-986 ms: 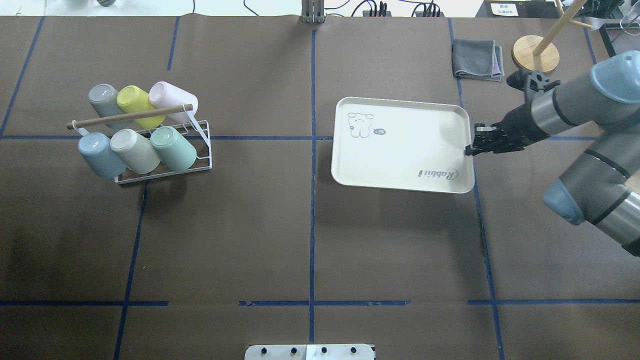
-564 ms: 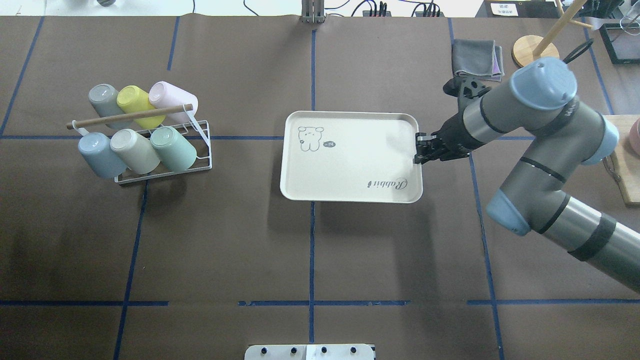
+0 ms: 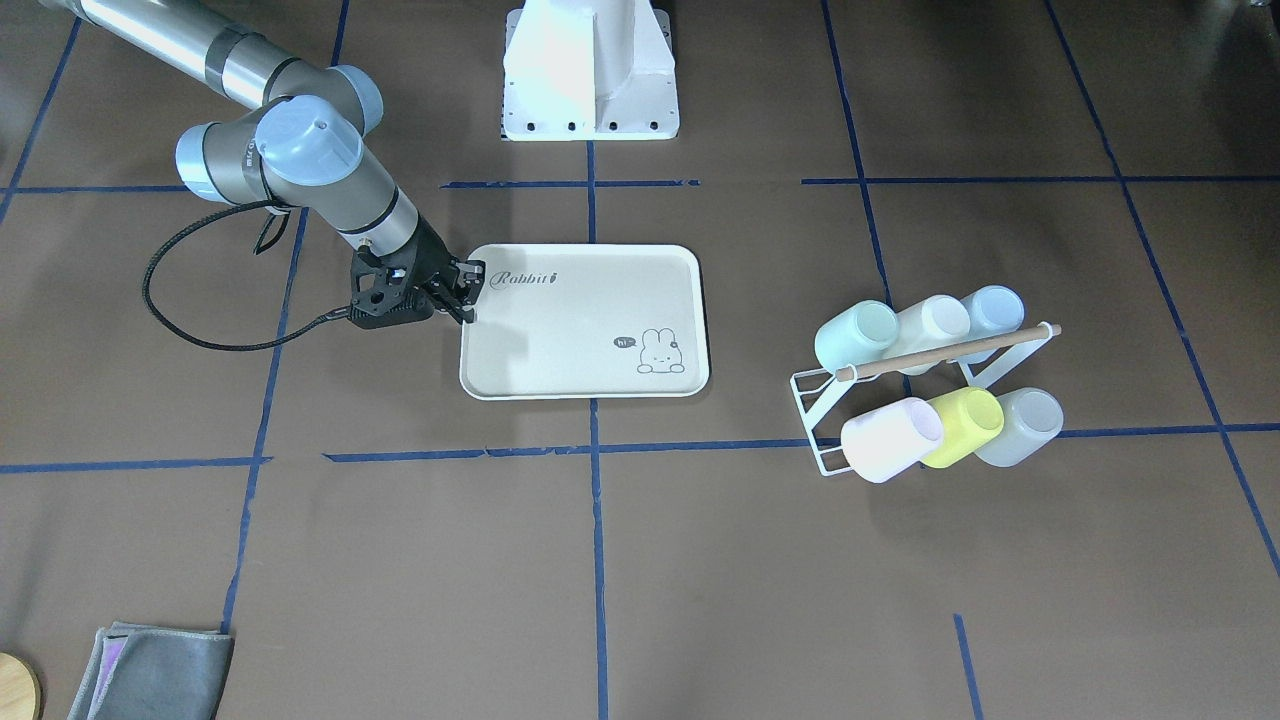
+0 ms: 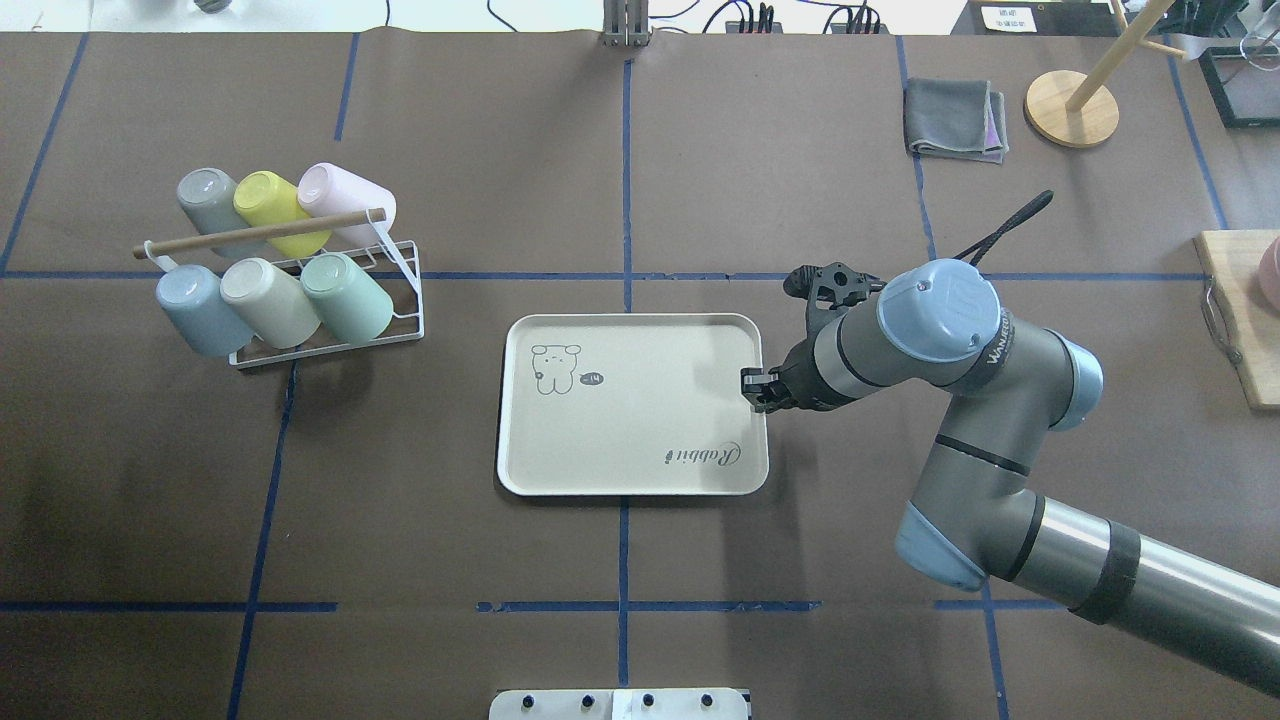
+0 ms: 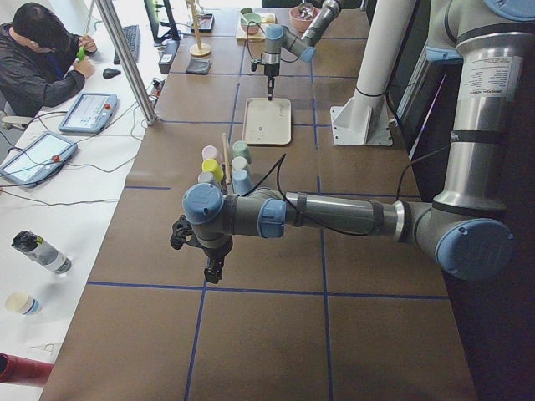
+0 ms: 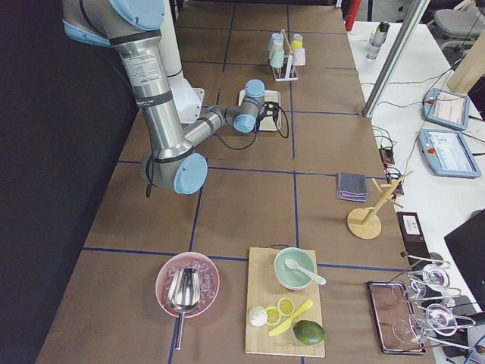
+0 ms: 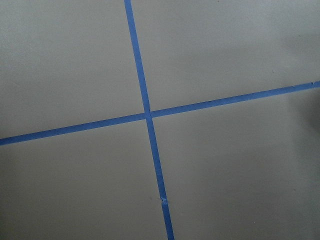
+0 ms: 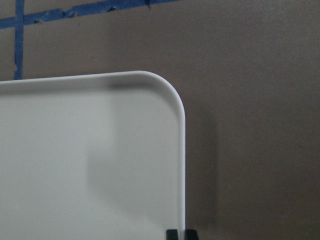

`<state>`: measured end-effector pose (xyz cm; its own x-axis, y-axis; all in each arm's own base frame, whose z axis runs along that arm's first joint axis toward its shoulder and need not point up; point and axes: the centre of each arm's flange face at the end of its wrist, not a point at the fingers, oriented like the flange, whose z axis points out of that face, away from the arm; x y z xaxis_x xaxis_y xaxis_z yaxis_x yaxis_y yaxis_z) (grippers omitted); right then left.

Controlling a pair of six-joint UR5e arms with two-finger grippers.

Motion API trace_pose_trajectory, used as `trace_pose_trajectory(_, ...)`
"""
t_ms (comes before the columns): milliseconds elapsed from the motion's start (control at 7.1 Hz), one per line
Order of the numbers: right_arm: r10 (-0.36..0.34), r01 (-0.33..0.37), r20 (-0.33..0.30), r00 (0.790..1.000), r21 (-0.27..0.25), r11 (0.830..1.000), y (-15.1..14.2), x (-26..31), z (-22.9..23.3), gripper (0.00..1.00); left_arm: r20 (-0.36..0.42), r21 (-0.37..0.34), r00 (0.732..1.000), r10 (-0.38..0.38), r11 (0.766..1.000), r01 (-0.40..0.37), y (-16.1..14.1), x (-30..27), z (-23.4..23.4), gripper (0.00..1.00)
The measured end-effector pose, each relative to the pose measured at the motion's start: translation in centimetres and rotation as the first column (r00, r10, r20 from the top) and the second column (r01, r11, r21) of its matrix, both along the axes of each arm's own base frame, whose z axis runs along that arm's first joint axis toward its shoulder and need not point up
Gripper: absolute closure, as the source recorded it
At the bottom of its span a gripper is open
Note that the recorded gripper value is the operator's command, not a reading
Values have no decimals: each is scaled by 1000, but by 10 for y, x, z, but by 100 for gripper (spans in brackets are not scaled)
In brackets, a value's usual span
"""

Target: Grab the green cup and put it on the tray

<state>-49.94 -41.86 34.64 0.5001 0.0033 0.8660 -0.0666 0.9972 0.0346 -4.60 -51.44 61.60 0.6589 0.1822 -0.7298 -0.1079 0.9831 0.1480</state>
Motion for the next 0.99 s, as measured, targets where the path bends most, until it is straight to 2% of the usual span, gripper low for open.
trace_pose_trajectory(282,6,-6,10,1000,11,1000,2,5,-8,0,0,-1,1000,1,1000,-1,1,0,1,0)
trace_pose_trajectory(423,17,-17,1,1000,4,1000,-7,16,-9,0,0,-1,1000,1,1000,-1,0,0,1,0)
trace_pose_trajectory(564,26,-27,-30,999,-12,1000,-28,36,-6,0,1,2,1000,1,1000,-1,0,0,0,0)
trace_pose_trajectory(705,17,-17,-72,997,-4,1000,-54,65,1,0,1,8,1000,2,1000,-2,-1,0,-2,0)
trace_pose_trajectory(986,-41,53,-173,984,64,997,-105,141,34,0,0,44,1000,3,999,-3,-5,1,-9,0)
